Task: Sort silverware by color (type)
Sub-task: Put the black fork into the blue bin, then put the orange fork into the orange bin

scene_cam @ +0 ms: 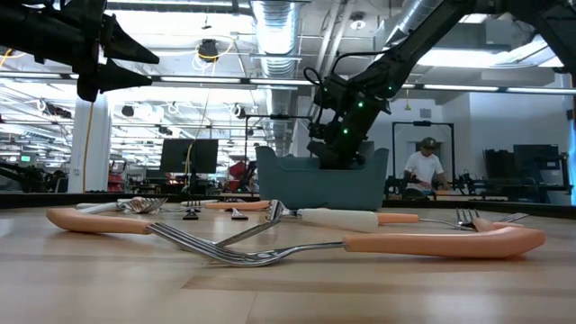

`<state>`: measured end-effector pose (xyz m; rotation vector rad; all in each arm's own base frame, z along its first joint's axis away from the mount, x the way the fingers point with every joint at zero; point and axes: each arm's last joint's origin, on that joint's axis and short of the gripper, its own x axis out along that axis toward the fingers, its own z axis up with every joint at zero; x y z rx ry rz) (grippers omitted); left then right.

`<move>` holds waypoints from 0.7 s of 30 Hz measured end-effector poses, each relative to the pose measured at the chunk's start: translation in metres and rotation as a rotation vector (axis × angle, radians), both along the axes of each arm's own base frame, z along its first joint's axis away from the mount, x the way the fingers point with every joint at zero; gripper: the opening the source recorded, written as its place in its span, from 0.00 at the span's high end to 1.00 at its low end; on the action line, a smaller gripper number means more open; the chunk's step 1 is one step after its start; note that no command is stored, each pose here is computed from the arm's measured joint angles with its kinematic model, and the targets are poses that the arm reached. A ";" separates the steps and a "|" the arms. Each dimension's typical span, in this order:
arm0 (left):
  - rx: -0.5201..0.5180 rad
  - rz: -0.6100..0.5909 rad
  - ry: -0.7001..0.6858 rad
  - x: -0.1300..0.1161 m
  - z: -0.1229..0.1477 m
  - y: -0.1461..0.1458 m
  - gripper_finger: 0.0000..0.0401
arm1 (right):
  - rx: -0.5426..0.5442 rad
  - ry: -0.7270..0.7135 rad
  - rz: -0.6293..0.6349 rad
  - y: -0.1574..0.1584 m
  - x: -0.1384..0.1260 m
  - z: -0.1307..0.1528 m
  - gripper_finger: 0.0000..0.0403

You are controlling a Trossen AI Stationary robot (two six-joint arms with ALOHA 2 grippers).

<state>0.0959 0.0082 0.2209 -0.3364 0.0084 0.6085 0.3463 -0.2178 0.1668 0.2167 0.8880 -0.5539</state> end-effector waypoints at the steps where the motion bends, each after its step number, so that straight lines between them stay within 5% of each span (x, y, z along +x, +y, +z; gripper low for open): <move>1: 0.000 0.000 0.000 0.000 0.000 0.000 0.35 | 0.006 -0.003 0.006 0.000 0.000 0.000 0.80; 11: 0.004 -0.052 0.021 0.001 -0.001 -0.001 0.35 | 0.019 -0.016 -0.003 -0.001 0.002 0.008 0.52; 21: -0.059 -0.093 0.095 0.014 -0.011 -0.004 0.35 | -0.046 -0.038 0.096 0.011 0.018 0.095 0.53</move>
